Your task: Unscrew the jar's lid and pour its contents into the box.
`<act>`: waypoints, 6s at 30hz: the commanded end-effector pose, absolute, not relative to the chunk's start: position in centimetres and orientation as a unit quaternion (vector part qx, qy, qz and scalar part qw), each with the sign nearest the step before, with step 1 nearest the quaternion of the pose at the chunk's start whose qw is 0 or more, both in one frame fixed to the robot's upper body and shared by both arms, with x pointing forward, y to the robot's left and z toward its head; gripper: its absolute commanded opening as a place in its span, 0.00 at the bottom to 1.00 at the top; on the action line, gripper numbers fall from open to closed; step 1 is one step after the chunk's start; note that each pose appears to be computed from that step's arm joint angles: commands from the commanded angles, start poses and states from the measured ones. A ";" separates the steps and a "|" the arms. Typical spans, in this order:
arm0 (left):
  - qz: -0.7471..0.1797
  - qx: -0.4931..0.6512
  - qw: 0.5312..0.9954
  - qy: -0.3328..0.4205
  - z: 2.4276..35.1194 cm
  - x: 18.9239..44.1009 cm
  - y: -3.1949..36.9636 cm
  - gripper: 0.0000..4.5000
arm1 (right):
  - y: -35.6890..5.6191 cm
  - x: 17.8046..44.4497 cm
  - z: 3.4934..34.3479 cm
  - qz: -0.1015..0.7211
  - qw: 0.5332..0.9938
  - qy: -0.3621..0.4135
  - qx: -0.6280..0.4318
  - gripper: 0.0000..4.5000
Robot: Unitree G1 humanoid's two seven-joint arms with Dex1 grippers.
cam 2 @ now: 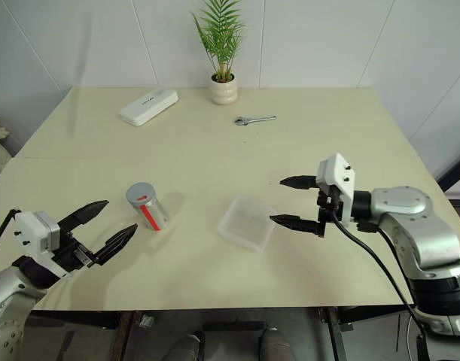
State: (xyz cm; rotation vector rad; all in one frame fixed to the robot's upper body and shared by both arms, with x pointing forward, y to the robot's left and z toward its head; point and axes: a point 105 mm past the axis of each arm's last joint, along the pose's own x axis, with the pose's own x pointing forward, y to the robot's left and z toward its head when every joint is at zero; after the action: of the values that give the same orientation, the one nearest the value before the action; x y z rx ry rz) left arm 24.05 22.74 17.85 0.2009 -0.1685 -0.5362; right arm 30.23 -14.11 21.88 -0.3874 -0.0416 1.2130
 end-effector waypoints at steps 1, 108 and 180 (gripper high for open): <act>-0.243 0.114 0.959 -0.097 18.6 23.6 22.8 1.00 | -13.7 30.4 22.9 0.571 0.797 -0.043 -0.191 1.00; -0.642 0.092 0.749 -0.138 22.3 33.2 7.6 0.44 | -1.9 28.2 27.0 0.411 0.899 -0.137 -0.064 1.00; -0.760 0.123 0.627 -0.119 23.4 32.2 7.2 0.44 | -1.4 24.7 27.5 0.668 0.718 -0.157 -0.117 0.99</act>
State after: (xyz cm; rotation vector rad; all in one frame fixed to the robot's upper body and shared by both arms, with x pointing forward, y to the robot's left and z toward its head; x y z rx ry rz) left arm 32.45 7.03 22.76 0.2649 -0.2525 -1.7461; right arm 27.40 -2.51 26.31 -0.2366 -0.2524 1.3602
